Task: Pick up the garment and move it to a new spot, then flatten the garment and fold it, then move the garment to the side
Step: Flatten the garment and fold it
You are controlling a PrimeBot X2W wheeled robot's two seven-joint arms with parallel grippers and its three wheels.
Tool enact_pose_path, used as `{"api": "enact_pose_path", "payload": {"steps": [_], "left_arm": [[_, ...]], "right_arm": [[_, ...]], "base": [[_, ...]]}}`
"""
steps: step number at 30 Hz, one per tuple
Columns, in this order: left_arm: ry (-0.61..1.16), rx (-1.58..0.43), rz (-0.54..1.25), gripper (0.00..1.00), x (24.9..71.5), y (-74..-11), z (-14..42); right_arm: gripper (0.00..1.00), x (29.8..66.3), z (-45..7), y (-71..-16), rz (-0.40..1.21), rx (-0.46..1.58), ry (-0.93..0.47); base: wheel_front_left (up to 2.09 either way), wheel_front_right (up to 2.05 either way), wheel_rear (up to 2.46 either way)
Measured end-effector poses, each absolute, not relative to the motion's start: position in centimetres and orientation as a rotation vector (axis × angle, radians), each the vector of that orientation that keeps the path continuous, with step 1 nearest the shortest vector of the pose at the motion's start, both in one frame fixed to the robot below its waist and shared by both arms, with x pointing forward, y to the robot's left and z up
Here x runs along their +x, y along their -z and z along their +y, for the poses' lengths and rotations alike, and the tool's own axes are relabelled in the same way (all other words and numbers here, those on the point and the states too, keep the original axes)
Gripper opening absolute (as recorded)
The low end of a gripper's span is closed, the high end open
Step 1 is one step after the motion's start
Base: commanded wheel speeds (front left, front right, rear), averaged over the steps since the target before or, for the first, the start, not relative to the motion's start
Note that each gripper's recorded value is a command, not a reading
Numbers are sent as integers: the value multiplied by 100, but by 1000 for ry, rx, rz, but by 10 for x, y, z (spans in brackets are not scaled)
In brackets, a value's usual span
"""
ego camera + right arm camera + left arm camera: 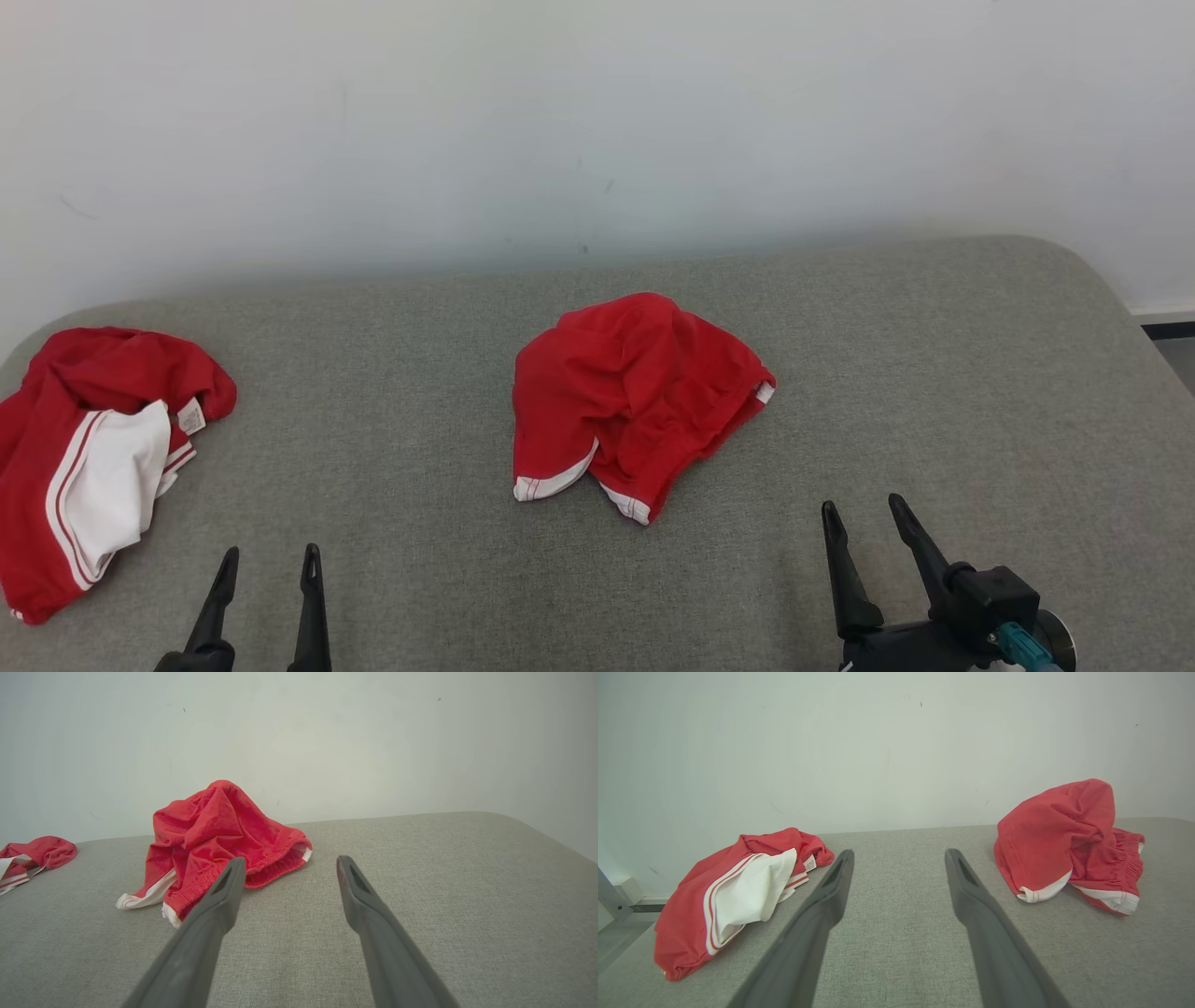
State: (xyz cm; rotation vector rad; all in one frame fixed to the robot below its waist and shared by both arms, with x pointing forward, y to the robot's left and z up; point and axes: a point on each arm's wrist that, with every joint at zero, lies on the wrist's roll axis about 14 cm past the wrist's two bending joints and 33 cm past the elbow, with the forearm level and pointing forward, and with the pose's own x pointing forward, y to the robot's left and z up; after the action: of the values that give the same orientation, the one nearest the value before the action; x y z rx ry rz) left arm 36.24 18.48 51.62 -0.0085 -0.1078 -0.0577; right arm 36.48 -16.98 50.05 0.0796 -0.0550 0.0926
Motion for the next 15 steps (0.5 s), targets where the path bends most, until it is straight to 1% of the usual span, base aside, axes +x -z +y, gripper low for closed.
{"api": "enact_pose_path", "payload": {"steps": [15], "left_arm": [[63,-13,-104,100,363,-515,184]], "right_arm": [[100,364,-172,-488,-15,86,-85]], "base": [[0,0,0]]}}
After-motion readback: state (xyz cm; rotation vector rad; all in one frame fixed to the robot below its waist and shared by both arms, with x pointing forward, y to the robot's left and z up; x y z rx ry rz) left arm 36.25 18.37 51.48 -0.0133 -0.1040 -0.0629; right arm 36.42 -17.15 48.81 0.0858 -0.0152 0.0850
